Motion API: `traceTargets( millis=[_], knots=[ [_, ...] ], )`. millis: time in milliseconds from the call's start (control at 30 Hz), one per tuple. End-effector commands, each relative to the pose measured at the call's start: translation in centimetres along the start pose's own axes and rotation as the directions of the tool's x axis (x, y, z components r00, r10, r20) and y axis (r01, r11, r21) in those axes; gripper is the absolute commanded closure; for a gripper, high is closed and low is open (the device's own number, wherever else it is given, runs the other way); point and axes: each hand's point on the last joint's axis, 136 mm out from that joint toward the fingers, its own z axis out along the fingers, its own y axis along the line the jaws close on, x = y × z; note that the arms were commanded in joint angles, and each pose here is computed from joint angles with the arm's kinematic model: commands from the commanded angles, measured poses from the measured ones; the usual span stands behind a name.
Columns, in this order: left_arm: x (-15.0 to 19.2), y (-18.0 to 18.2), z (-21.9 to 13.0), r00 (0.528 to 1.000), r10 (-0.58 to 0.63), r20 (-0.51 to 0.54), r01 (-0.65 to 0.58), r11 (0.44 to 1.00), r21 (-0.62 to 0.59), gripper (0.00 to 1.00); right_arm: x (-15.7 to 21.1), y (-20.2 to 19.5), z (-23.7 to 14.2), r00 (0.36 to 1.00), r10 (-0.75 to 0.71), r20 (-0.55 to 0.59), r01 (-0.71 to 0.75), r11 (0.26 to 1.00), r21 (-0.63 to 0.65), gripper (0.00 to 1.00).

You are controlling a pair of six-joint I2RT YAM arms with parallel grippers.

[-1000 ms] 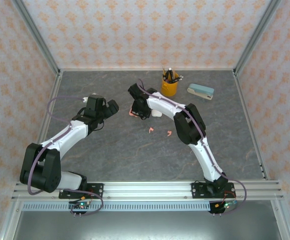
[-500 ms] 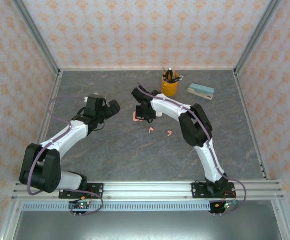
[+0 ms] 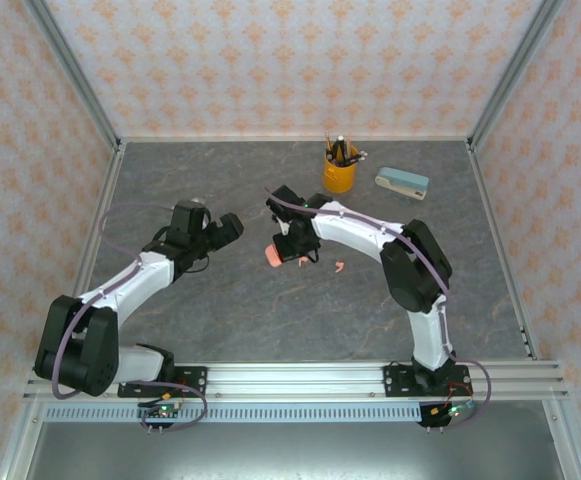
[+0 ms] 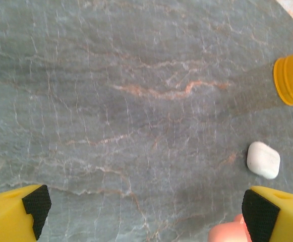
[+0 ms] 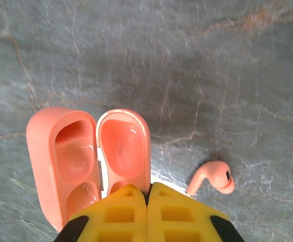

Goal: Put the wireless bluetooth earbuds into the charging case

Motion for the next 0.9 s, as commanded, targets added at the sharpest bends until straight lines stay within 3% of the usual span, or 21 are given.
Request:
traceTargets(
  millis=[0, 233, 467, 633, 867],
  knots=[
    [0.0, -2.2, -0.9, 0.999, 0.052, 0.011, -0.053, 0.989, 0.138, 0.01, -0.8, 0.8, -2.3, 0.994, -0.070, 0.087, 0.075, 0.995, -0.060, 1.00],
    [2.3, -7.0, -1.7, 0.991, 0.122, -0.063, -0.085, 0.905, 0.418, 0.02, 0.3, 1.1, -5.1, 0.976, -0.178, 0.122, 0.194, 0.971, -0.138, 1.00],
    [4.8, -11.1, -3.3, 0.958, 0.270, -0.101, -0.162, 0.795, 0.585, 0.07, 1.6, 0.0, -7.8, 0.957, -0.228, 0.178, 0.268, 0.933, -0.241, 1.00],
    [6.4, -14.1, -4.4, 0.908, 0.401, -0.119, -0.210, 0.683, 0.700, 0.11, 2.6, -1.1, -8.5, 0.946, -0.255, 0.201, 0.301, 0.922, -0.245, 1.00],
    [7.9, -16.1, -3.9, 0.828, 0.527, -0.189, -0.206, 0.601, 0.772, 0.23, 3.5, -1.7, -9.7, 0.932, -0.265, 0.249, 0.321, 0.921, -0.220, 1.00]
  ],
)
